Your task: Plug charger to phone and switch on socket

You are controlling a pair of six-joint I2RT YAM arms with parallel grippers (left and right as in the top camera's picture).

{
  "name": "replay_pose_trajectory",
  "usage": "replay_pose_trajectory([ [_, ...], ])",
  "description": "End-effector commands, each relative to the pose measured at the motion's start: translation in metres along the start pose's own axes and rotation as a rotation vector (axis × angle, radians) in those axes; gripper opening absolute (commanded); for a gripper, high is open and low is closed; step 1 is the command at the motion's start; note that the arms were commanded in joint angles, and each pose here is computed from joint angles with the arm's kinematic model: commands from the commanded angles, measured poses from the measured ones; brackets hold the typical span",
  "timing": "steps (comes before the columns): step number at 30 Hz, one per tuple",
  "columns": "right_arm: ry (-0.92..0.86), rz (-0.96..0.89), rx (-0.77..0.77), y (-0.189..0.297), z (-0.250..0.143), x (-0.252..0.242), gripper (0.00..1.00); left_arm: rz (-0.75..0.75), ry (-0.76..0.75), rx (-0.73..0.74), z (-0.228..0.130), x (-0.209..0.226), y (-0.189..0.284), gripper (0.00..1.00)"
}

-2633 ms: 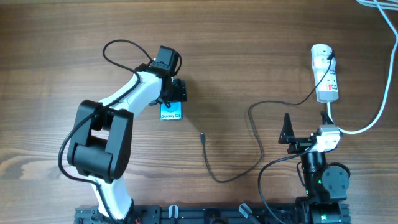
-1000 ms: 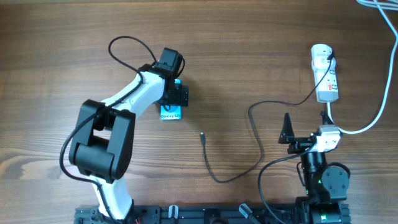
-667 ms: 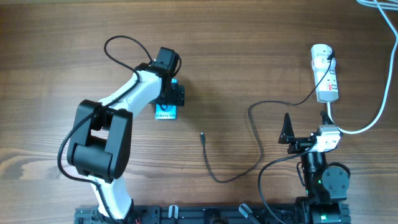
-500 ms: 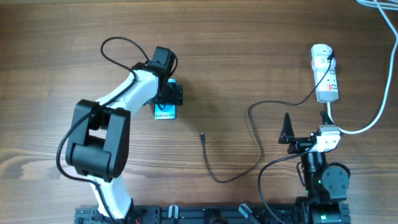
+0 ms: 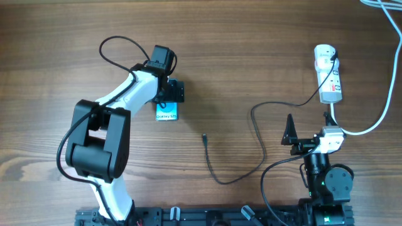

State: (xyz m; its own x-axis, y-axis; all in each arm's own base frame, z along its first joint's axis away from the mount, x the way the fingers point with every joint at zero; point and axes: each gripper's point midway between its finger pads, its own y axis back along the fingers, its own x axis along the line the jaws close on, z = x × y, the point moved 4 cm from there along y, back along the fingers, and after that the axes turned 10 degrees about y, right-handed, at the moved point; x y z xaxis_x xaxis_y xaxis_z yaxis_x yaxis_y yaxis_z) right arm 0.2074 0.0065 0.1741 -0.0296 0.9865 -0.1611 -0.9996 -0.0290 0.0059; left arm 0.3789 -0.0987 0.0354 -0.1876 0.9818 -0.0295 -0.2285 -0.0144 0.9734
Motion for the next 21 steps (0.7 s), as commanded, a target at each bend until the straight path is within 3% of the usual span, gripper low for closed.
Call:
replay_pose_trajectory([
  [1,0.01,0.011,-0.015,0.001,0.002,0.002,1.0,0.092,-0.007,0.103,-0.028,0.02,-0.035,1.0],
  [10,0.011,0.011,-0.015,0.001,0.002,0.002,1.0,-0.043,0.004,0.208,-0.044,0.003,-0.032,1.0],
  [21,0.011,0.011,-0.015,0.001,0.002,0.002,1.0,-0.026,-0.019,0.214,-0.048,0.001,-0.032,0.95],
])
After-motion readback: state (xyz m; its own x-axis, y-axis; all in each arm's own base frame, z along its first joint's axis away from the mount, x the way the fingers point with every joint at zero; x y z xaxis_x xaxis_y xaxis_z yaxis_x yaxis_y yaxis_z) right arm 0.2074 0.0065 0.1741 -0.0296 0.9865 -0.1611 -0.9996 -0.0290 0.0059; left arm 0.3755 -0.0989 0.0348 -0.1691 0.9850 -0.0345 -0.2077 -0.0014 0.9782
